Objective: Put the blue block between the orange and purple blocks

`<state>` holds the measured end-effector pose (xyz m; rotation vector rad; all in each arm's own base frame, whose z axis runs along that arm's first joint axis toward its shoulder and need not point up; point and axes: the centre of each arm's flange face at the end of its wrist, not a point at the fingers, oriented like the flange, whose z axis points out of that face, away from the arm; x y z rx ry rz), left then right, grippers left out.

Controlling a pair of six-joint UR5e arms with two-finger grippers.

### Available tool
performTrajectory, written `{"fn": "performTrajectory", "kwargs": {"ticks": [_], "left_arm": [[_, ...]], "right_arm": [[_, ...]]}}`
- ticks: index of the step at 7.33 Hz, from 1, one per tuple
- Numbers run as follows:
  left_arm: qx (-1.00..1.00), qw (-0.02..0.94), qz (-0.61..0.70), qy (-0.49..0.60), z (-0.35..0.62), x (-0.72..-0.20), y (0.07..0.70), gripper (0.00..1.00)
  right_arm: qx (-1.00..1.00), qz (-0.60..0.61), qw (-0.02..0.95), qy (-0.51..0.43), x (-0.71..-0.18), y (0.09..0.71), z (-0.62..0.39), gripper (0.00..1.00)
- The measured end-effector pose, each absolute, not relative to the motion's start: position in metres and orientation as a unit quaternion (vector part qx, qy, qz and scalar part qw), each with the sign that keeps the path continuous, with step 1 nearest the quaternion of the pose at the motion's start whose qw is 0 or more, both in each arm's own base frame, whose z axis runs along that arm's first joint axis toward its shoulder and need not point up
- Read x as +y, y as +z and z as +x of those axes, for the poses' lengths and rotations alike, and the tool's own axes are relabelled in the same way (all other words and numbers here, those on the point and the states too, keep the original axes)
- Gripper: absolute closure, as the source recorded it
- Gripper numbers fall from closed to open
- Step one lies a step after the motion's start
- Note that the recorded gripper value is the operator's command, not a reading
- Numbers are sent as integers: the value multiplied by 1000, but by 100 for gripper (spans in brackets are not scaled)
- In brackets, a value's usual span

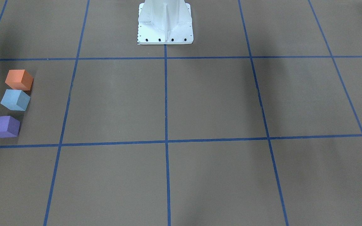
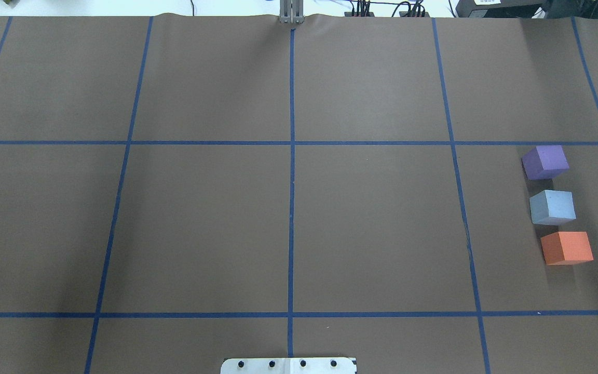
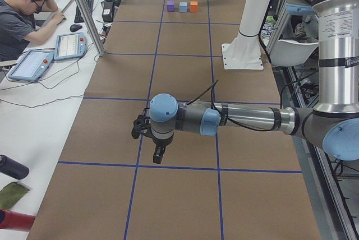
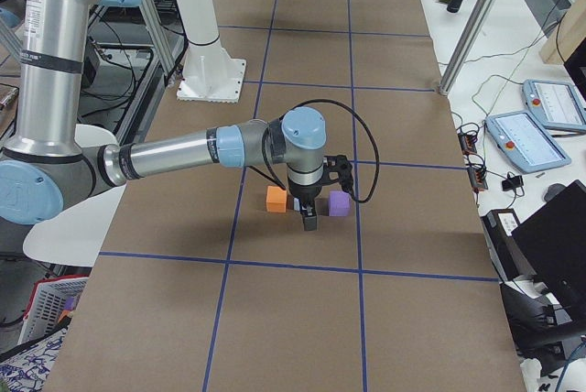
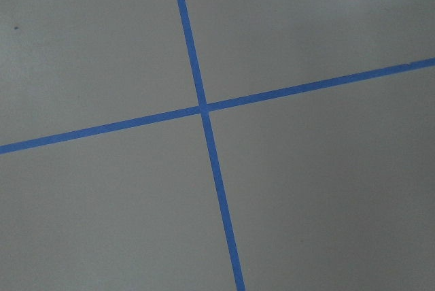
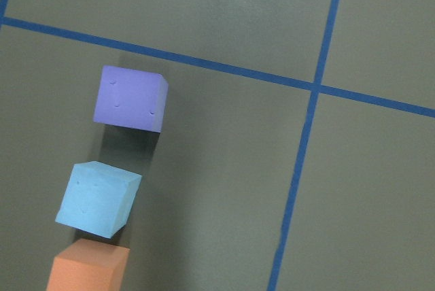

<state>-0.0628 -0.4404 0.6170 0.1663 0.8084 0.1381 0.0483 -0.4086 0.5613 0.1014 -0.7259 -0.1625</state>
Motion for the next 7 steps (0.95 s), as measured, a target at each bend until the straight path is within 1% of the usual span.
{"fn": "performTrajectory", "kwargs": {"ticks": [3, 7], "left_arm": [[393, 914, 80, 65, -63, -430, 620, 0], [392, 914, 85, 69, -64, -429, 615, 0]], "right_arm": [[-354, 21, 933, -58, -382, 592, 63, 0], [-357, 39, 933, -32, -378, 600, 64, 0]]}}
